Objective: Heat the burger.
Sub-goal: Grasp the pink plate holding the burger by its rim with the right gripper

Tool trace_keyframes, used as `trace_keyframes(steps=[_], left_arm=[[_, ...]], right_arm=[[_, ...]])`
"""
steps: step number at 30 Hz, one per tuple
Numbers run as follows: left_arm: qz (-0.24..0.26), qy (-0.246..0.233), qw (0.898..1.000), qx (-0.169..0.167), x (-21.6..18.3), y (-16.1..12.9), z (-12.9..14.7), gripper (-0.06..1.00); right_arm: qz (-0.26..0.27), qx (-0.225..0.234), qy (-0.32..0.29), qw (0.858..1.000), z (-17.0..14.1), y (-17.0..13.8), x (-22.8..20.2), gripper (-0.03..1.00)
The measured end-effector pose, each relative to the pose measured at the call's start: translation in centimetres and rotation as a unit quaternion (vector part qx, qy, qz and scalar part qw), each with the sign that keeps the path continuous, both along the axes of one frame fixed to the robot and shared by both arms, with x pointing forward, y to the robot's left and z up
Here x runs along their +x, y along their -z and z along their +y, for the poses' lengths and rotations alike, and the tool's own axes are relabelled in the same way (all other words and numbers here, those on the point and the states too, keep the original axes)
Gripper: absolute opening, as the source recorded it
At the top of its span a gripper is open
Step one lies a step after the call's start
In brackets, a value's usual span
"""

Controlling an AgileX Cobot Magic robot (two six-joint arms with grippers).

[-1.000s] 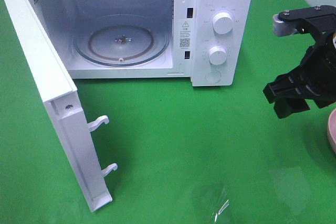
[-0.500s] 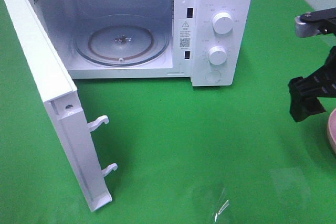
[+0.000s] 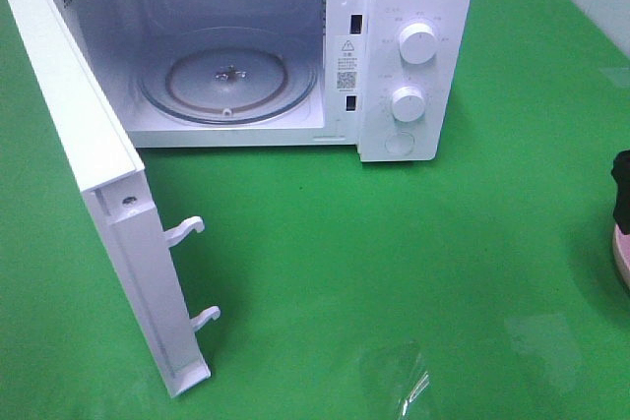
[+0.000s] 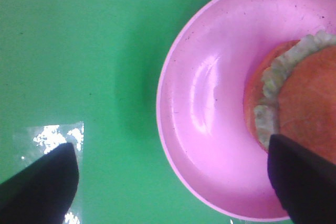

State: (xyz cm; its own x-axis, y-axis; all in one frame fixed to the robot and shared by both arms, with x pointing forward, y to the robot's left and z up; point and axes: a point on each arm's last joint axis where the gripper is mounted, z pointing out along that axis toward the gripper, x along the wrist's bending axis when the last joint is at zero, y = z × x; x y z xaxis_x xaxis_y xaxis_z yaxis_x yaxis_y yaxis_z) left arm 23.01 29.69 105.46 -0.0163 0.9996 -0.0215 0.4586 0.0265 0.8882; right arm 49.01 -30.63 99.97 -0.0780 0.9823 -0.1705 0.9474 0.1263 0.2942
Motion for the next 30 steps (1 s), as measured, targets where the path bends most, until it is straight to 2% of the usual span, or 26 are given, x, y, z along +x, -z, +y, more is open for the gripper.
trace_keyframes(steps=[7, 15, 30], left_arm=[[0.0, 0.0, 1.0, 0.0, 0.0, 0.0, 0.0, 0.91], [0.0, 0.0, 1.0, 0.0, 0.0, 0.0, 0.0, 0.91], [0.0, 0.0, 1.0, 0.0, 0.0, 0.0, 0.0, 0.91]], right_arm=[[0.018, 0.002, 0.004, 1.0, -0.3, 1.8, 0.4, 0.91], [0.062, 0.005, -0.002, 0.998, -0.2, 5.8, 2.0, 0.89], [0.088, 0.013, -0.011, 0.996, 0.0, 10.3, 3.4, 0.86]])
